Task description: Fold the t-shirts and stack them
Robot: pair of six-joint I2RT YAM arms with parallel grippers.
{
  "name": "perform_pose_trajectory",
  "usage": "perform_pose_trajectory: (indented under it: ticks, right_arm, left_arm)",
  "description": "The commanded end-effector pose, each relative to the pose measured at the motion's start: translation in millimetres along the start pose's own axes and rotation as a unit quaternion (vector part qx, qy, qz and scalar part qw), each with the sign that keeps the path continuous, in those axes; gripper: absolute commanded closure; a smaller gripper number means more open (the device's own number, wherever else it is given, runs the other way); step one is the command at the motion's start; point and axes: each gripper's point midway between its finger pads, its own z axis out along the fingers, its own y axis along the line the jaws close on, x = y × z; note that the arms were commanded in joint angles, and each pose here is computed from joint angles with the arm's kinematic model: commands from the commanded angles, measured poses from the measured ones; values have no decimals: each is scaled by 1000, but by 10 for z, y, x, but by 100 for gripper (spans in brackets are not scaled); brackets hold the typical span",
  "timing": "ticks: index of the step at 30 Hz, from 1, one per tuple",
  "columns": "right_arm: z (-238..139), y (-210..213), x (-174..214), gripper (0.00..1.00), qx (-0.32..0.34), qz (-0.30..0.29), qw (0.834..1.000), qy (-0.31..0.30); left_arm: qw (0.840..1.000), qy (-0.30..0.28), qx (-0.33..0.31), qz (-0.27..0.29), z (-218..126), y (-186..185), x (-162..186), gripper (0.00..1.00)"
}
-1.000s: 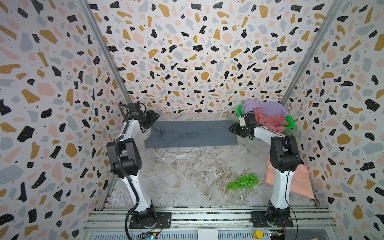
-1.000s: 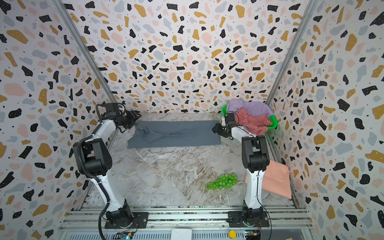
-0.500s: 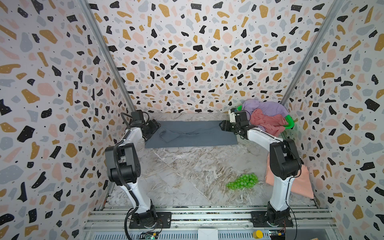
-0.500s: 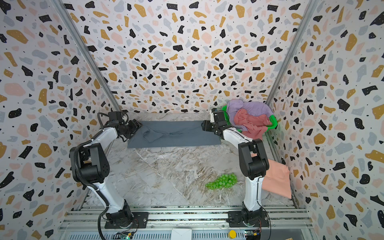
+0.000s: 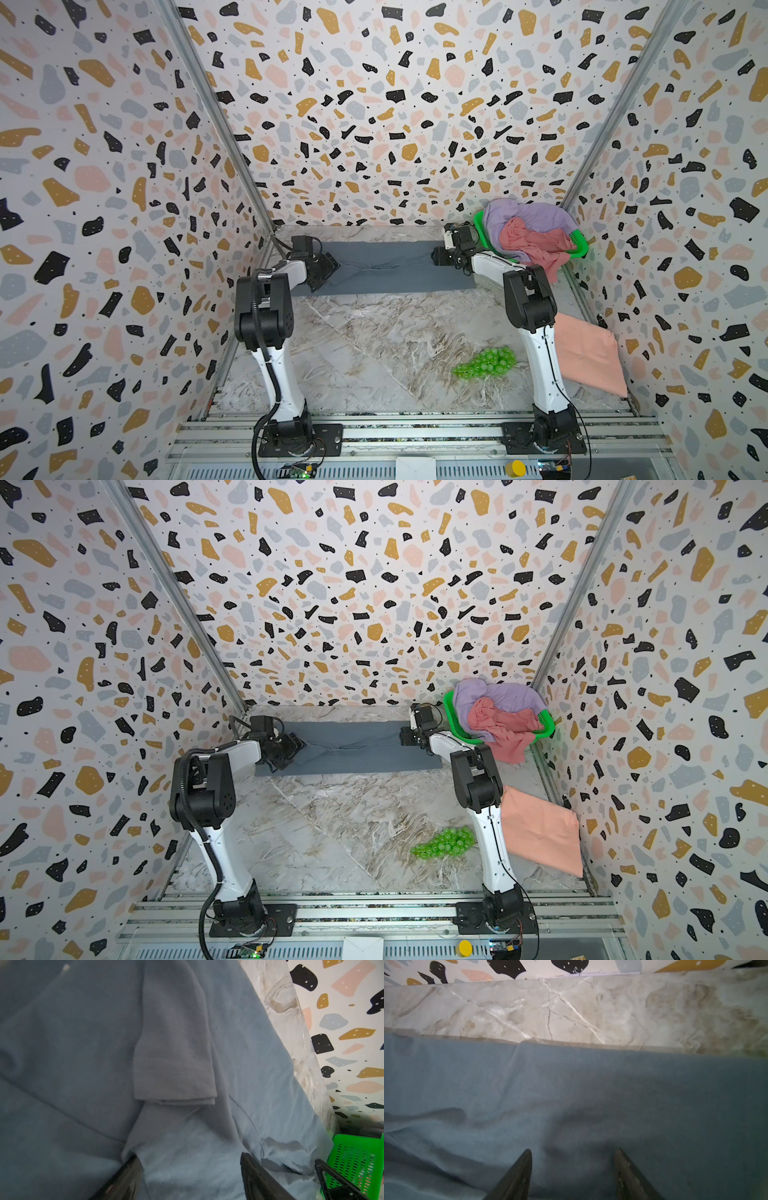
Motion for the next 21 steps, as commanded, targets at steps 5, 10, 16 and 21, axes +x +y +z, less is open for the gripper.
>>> perform_pose_trajectory:
  ticks: [5, 10, 16, 21]
  right_arm:
    - [-359, 280, 1088, 41, -12, 2, 986, 168]
    - [-928, 1003, 1747, 41, -103, -7, 966, 235]
    - [-1528, 2282, 2266, 37, -260, -100, 925, 258]
    - [-1639, 2654, 2059, 36, -275, -132, 927, 216]
  left_arm:
    - [999, -3, -32, 7, 354, 118, -225, 22]
    - [1000, -8, 8, 16, 691, -210, -499, 22]
    - [990, -25, 133, 35, 891, -1137, -687, 22]
    - [981, -39, 180, 67, 617, -1615, -771, 21]
